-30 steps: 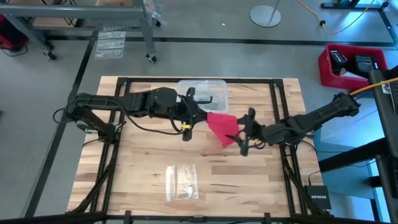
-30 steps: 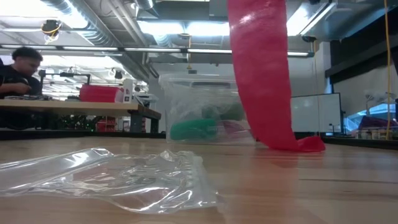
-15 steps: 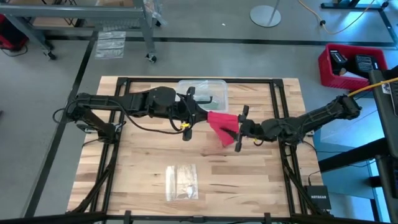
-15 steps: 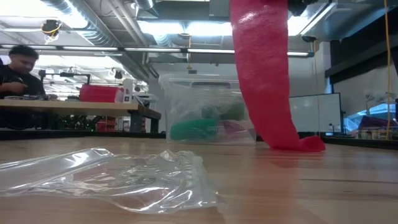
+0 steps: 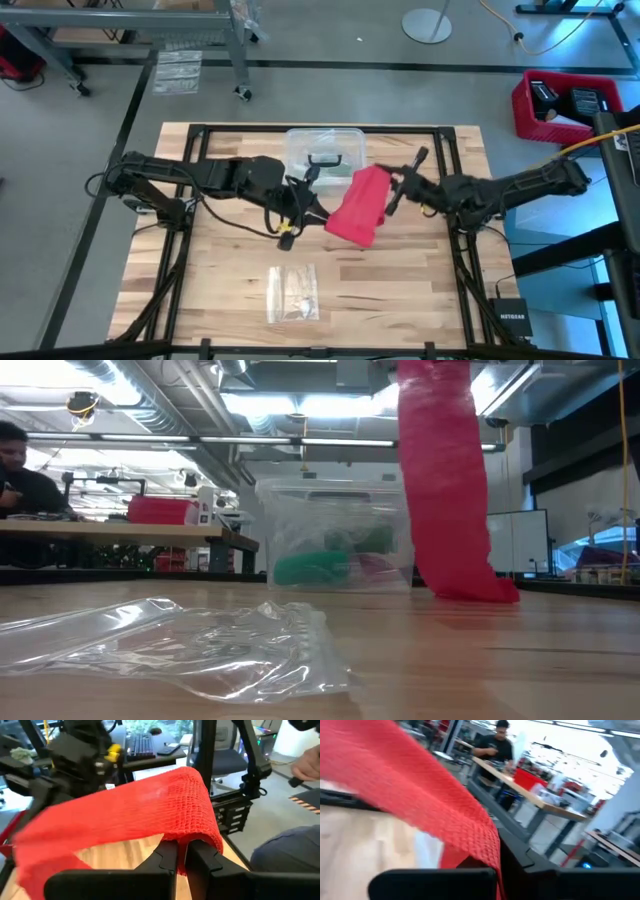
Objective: Roll bandage
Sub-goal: Roll the red bandage
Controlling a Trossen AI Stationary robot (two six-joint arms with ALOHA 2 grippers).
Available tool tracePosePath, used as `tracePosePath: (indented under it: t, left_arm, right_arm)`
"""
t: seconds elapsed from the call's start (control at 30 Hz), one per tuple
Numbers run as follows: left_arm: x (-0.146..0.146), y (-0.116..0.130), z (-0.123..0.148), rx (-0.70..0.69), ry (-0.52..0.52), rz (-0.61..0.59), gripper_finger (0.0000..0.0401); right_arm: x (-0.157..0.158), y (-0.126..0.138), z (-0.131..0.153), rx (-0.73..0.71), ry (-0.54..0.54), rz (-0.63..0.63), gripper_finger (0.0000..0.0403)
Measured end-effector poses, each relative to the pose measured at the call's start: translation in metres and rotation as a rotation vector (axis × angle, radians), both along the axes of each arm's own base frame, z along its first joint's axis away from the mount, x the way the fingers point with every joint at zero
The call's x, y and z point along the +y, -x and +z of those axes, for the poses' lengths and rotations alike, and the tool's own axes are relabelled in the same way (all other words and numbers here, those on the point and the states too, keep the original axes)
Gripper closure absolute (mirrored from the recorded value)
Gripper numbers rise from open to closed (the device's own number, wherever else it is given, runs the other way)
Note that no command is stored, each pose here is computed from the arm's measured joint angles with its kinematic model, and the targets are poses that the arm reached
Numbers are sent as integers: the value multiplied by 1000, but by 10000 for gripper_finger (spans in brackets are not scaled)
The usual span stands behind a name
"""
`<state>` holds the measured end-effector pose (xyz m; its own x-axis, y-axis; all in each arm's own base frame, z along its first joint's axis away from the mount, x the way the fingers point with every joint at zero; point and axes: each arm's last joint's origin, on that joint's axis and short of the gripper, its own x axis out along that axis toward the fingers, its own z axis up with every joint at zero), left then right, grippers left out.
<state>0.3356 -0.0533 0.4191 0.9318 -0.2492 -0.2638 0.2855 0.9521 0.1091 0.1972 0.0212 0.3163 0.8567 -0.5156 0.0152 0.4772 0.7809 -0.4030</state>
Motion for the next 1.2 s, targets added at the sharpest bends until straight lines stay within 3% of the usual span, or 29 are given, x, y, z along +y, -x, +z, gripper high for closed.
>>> tracePosePath:
  t: [0.07,0.27,0.6,0.9,1.03,1.2]
  left_arm:
    - [-6,1,1,-19,-14,-20,391]
    - [-11,0,9,-110,-36,-32,391]
    - [16,-5,26,-283,-39,105,391]
    - [41,-7,22,-234,-70,273,391]
    - [45,-7,22,-230,-79,289,391]
    - [49,-7,22,-230,-87,297,391]
  right_arm:
    - [-7,5,2,4,-2,-6,398]
    - [-9,2,1,-10,-47,128,399]
    - [-2,-22,-21,66,-182,287,399]
    - [-1,-23,-23,44,-253,295,398]
    - [-1,-23,-21,1,-346,292,367]
    - [0,-24,-6,-34,-433,339,276]
